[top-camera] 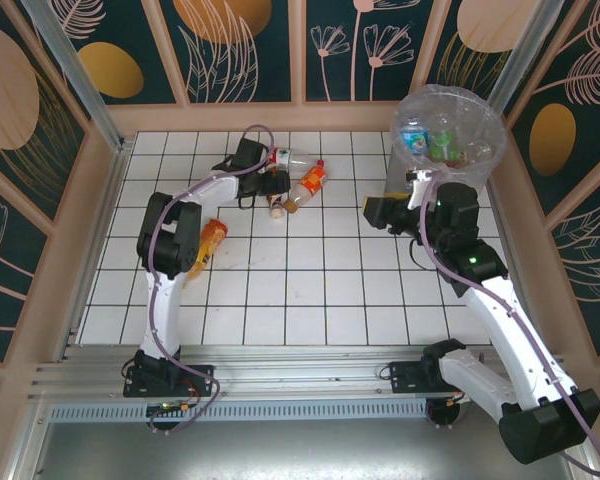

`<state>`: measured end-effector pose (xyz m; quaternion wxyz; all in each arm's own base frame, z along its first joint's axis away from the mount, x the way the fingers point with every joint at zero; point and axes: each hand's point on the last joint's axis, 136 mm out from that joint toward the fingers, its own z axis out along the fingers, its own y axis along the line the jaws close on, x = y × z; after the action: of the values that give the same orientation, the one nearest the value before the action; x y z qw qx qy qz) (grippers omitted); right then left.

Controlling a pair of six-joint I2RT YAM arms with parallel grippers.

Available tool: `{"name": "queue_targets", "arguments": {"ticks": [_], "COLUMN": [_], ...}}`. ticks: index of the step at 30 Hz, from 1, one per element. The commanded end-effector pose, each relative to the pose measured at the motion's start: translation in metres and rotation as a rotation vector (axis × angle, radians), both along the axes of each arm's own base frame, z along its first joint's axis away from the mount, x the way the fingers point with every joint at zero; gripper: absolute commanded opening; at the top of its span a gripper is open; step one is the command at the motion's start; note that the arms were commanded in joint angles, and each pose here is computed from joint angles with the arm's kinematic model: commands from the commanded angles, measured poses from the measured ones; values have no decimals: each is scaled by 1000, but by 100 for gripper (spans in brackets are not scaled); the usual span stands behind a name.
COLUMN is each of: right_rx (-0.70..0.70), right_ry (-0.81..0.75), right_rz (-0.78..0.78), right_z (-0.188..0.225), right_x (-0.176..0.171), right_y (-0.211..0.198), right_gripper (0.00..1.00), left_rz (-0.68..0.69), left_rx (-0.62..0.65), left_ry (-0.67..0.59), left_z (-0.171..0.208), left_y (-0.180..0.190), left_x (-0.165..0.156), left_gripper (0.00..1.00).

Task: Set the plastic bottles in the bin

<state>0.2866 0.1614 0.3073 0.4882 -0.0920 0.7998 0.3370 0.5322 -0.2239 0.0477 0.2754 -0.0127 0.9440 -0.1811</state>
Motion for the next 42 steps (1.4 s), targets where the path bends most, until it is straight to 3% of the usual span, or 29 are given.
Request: {"name": "queue_targets", "arguments": {"ticks": [1,10,18,23,29,35,42], "right_rx": [9,21,6,63,149,241,266], "right_ry": [-7,31,128,148,206,257,255], "right_rz": [-14,-50,-99,-71,-26,21,81], "right_z": [2,-11,-50,-58,-66,-61,-49], "right_x": [-2,2,14,21,35,52,62], "right_y": [-1,-4,-7,4,22,43,63], "right_gripper": [65,65,65,65,66,71,79], "left_rz": [-5,-27,-46,-48,-106,-389,-614], "left_rx": [16,-6,-65,-120,-238,-432,-510], "left_ry": [34,32,-37,-85,-138,-200,-280], "left_z": [-12,-23,3,30,68,105,142], "left_y": [3,-2,-7,-5,-14,-70,-114], "left_x": [0,2,-5,-24,-65,-138,-203], "left_gripper": [89,75,52,51,52,52,53]}}
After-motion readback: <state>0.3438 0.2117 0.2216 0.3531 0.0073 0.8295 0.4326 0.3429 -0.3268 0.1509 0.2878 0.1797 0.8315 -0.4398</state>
